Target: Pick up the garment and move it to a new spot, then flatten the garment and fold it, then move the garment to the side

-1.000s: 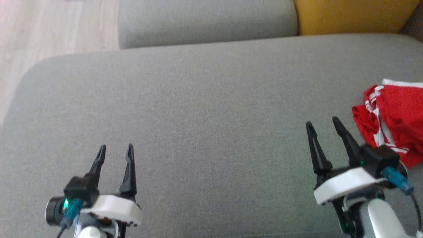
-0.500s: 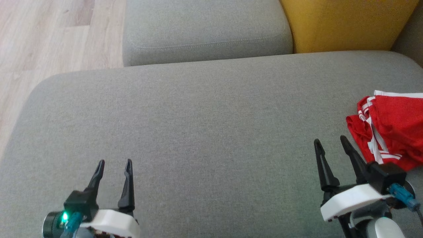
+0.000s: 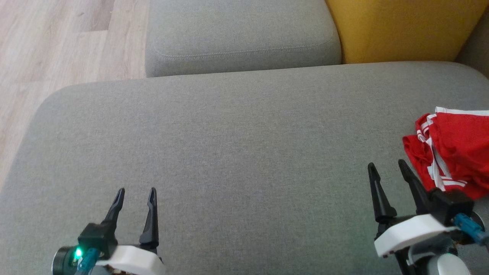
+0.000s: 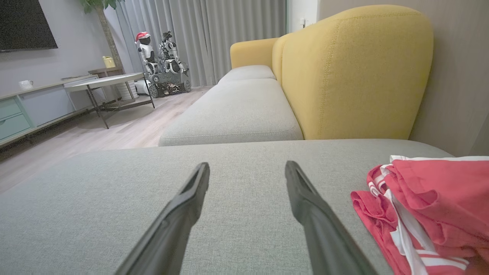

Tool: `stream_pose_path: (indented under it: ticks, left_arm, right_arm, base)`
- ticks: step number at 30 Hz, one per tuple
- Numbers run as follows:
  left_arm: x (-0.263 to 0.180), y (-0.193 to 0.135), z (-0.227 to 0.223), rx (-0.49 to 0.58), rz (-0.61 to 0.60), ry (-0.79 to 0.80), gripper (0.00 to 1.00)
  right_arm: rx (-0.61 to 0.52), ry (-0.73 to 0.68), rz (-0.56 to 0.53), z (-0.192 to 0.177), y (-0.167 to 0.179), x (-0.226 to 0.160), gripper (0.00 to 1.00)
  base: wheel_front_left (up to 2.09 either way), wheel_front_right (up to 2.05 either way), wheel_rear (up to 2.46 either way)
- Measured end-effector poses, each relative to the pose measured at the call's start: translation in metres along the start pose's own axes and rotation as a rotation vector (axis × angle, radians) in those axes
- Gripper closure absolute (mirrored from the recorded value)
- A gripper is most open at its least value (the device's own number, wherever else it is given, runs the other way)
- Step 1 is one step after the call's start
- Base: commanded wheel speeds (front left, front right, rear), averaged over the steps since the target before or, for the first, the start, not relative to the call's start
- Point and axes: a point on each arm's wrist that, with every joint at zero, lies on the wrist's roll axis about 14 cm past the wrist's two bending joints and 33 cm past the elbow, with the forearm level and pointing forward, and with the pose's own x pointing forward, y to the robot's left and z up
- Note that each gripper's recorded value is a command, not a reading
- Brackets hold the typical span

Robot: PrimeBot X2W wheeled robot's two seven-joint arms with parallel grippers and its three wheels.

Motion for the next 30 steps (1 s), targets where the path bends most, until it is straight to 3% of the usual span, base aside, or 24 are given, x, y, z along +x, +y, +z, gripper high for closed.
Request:
stream_pose_path:
  ticks: [26, 27, 30]
  left_arm:
    - [-0.001, 0.004, -0.001, 0.006, 0.012, 0.005, 0.00]
    - [-0.001, 0.004, -0.002, 0.005, 0.011, 0.007, 1.00]
    - [-0.008, 0.004, -0.021, 0.003, 0.020, 0.066, 1.00]
  right_arm:
    - [0.009, 0.030, 0.014, -0.009, 0.004, 0.002, 0.00]
    - [0.011, 0.033, 0.015, -0.010, 0.004, 0.003, 1.00]
    - [0.019, 0.094, 0.009, -0.030, 0.003, -0.001, 1.00]
  base:
    - [0.00, 0.00, 0.00]
    - [0.00, 0.00, 0.00]
    - [0.00, 0.00, 0.00]
